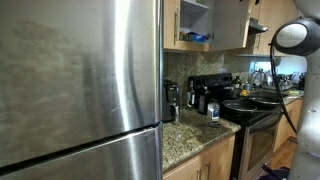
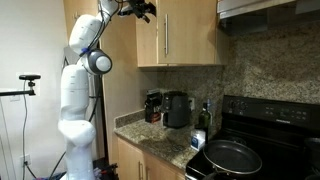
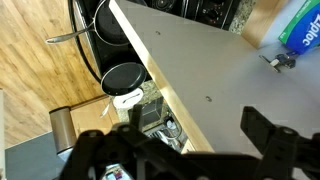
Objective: Put the object in the upper cabinet and close the right upper cabinet door
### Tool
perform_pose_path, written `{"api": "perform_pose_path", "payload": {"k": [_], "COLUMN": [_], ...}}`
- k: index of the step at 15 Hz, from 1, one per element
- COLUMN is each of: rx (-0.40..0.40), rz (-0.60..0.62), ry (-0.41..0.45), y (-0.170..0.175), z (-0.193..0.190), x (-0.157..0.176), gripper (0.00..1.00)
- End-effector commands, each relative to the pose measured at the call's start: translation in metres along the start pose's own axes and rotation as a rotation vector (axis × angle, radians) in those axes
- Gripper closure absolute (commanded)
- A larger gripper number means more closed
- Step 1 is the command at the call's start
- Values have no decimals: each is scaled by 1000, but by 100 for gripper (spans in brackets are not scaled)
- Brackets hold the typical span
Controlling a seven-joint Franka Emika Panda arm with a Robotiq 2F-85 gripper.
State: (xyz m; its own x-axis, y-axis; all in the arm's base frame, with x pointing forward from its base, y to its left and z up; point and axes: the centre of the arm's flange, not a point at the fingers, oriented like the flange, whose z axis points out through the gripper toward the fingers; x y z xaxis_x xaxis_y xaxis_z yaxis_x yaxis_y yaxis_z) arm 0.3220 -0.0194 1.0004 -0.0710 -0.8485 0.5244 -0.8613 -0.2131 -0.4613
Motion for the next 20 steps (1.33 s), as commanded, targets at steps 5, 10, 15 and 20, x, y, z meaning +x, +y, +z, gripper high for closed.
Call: {"api": "perform_pose_path", "payload": {"k": [5,10,15,20], "rx": [44,16,-45,-41], "rz": [-95,-113,-16,-187], "ry": [86,87,-8,113], "y": [-3,9,-11,-17], "z": [16,-14,16,9], "x": [-6,21,-11,-2], "gripper": [0,0,0,0]}}
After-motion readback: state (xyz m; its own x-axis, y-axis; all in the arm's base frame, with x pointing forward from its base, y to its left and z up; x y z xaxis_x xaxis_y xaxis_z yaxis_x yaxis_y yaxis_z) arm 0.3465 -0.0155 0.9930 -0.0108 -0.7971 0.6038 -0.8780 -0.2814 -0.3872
